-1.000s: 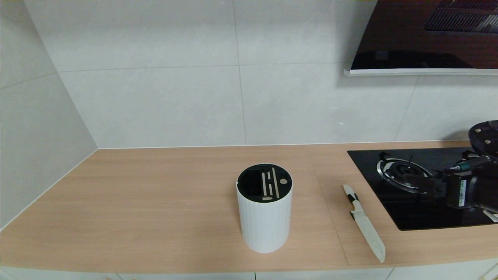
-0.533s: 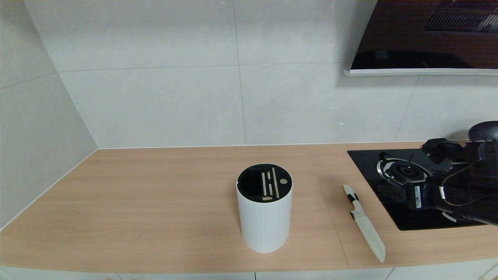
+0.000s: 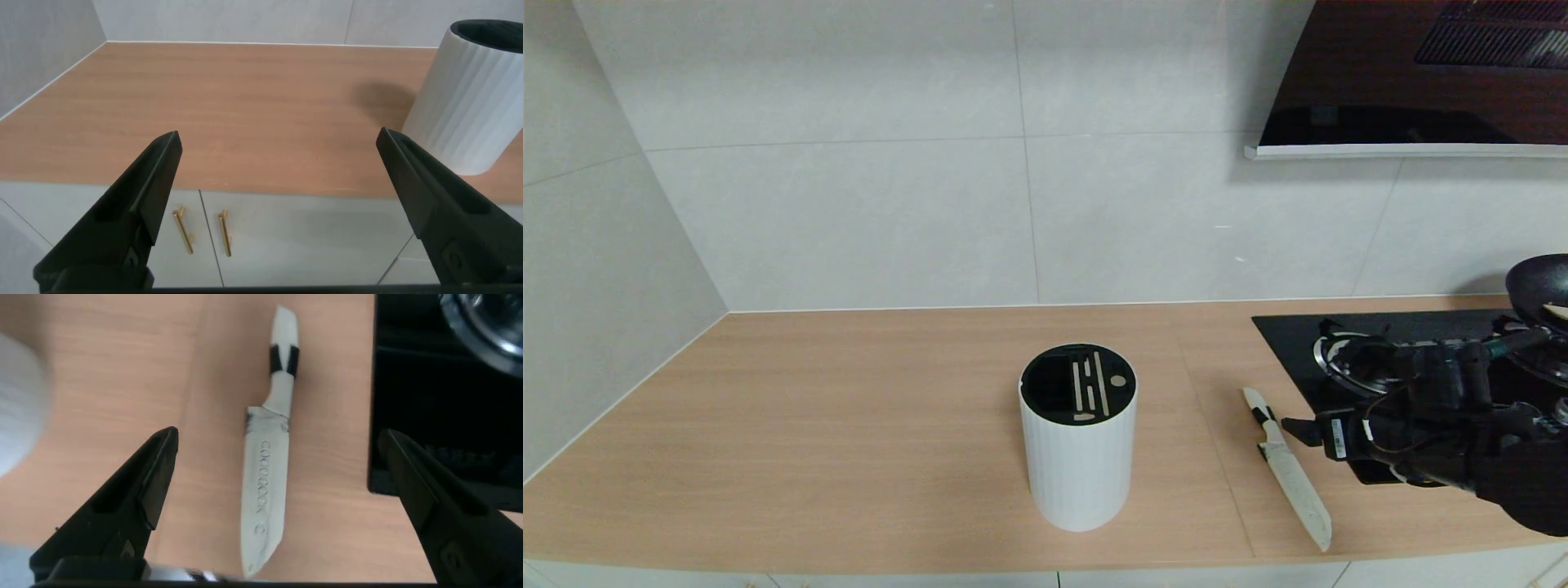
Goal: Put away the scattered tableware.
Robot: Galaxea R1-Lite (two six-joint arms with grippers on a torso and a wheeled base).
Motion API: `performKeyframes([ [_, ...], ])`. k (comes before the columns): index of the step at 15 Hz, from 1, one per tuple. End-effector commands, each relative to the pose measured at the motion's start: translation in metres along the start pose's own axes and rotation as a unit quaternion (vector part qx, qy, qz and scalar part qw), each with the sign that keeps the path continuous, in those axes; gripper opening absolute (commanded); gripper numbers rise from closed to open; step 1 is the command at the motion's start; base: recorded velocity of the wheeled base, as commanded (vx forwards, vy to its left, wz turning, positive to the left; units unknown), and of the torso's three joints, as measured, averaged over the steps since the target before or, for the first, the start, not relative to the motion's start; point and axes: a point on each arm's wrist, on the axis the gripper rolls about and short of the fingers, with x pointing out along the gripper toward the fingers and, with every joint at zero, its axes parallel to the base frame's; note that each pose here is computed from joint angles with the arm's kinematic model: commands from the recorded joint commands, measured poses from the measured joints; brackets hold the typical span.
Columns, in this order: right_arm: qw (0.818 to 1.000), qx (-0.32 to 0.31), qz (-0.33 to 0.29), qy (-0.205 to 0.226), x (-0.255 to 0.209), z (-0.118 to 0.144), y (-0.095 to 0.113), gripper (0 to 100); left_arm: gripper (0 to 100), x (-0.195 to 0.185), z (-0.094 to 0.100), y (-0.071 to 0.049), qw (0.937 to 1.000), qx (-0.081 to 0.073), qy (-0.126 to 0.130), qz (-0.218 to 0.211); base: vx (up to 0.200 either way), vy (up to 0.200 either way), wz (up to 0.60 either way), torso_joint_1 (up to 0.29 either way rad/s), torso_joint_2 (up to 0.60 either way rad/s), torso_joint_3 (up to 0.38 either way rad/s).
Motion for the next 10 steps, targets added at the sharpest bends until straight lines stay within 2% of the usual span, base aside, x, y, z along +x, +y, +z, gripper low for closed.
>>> performKeyframes([
  [1, 0.999, -0.004, -0.005, 0.038, 0.034, -0.030, 0.004, 100, 100, 0.000, 0.000, 0.000, 1.0000, 0.000, 0.000, 0.000, 0.000, 0.000, 0.00, 0.000, 0.00, 0.000],
  [4, 0.999, -0.004, -0.030, 0.022, 0.055, -0.043, 0.004, 100, 100, 0.000, 0.000, 0.000, 1.0000, 0.000, 0.000, 0.000, 0.000, 0.000, 0.00, 0.000, 0.00, 0.000],
  [10, 0.999, 0.000, -0.030, 0.024, 0.075, -0.055, 0.006, 100, 100, 0.000, 0.000, 0.000, 1.0000, 0.000, 0.000, 0.000, 0.000, 0.000, 0.00, 0.000, 0.00, 0.000],
])
